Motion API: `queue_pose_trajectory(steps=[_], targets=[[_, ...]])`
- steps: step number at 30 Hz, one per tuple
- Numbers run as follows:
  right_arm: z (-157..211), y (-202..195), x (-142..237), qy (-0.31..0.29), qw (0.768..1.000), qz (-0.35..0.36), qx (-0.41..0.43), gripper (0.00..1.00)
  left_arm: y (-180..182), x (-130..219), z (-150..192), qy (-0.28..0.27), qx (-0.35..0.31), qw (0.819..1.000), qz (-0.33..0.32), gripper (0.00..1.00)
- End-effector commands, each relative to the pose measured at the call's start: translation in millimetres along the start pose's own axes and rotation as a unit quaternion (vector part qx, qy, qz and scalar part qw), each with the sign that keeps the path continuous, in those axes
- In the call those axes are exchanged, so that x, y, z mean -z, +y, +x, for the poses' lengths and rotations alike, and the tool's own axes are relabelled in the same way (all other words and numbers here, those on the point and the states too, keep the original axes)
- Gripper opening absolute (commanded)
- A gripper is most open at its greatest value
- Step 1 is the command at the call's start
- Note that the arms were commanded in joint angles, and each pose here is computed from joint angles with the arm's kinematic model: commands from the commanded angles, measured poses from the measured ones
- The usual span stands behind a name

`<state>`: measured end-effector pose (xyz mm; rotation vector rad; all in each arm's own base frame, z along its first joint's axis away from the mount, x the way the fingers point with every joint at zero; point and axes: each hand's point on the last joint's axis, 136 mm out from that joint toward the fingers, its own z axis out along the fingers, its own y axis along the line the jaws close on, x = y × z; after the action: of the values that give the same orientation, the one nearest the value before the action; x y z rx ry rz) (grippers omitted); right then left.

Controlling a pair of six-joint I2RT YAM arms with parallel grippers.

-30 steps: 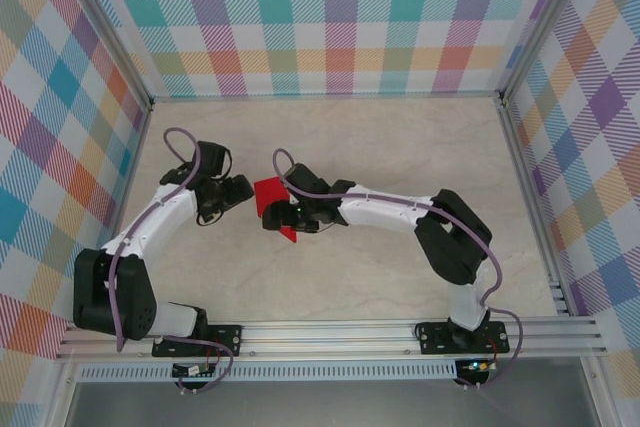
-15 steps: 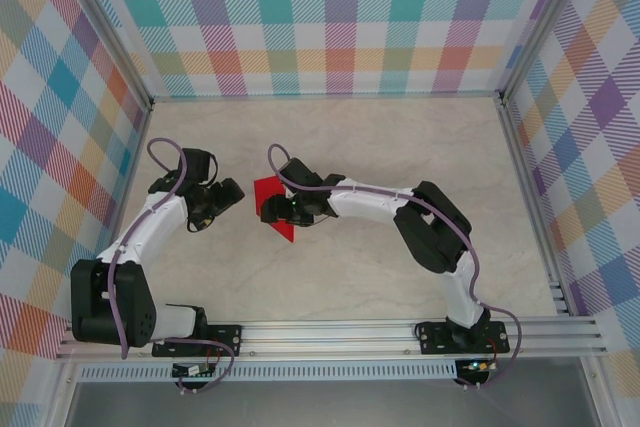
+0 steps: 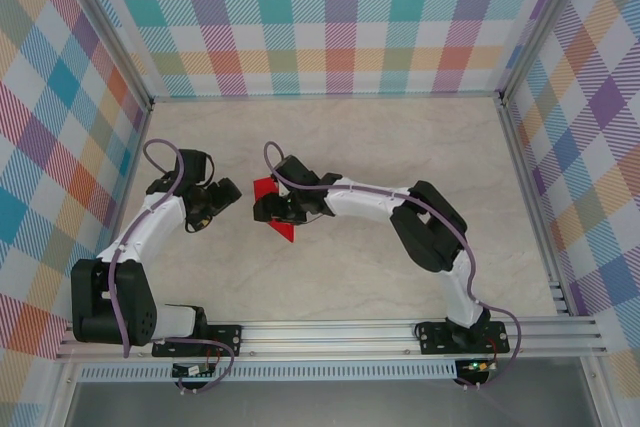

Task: Fold a paper plane with a square sheet of paper (pick it up from the middle)
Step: Fold the wing for the fifth time at the center of the table.

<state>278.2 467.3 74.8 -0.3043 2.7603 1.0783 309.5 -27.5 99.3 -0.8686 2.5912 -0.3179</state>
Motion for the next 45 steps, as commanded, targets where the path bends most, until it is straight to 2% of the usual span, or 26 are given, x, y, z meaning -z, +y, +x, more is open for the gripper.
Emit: queue_pose_trajectory(steps=[1,7,13,21,25,28,31,34,38,45], targets=[[-4,-17,-13,0.001,1.0,0.022,-0.018,0.62,4,-1,1,0.003,0.015,1.0,0.0,0.89],[-6,-45,-15,0.001,0.997,0.062,-0.036,0.62,4,-4,4,0.011,0.012,1.0,0.005,0.89],[12,-67,-9,0.039,0.995,0.082,-0.027,0.61,-5,-5,7,0.024,-0.002,0.999,0.028,0.9],[57,-103,29,0.102,0.991,0.082,0.015,0.58,-33,-10,24,0.07,-0.032,0.992,0.103,0.89],[74,-113,55,0.115,0.99,0.058,0.05,0.56,-64,-10,43,0.1,-0.062,0.979,0.166,0.86],[70,-106,71,0.092,0.993,0.045,0.062,0.56,-92,-6,61,0.122,-0.085,0.965,0.215,0.83],[55,-88,83,0.05,0.997,0.025,0.05,0.56,-114,-6,75,0.129,-0.1,0.958,0.236,0.81],[40,-85,90,0.004,0.999,0.033,0.005,0.55,-124,-11,77,0.114,-0.094,0.962,0.231,0.8],[30,-89,90,-0.035,0.998,0.035,-0.045,0.54,-118,-22,78,0.101,-0.056,0.973,0.202,0.81],[25,-96,81,-0.04,0.996,0.045,-0.07,0.54,-120,-27,90,0.116,-0.055,0.971,0.202,0.83]])
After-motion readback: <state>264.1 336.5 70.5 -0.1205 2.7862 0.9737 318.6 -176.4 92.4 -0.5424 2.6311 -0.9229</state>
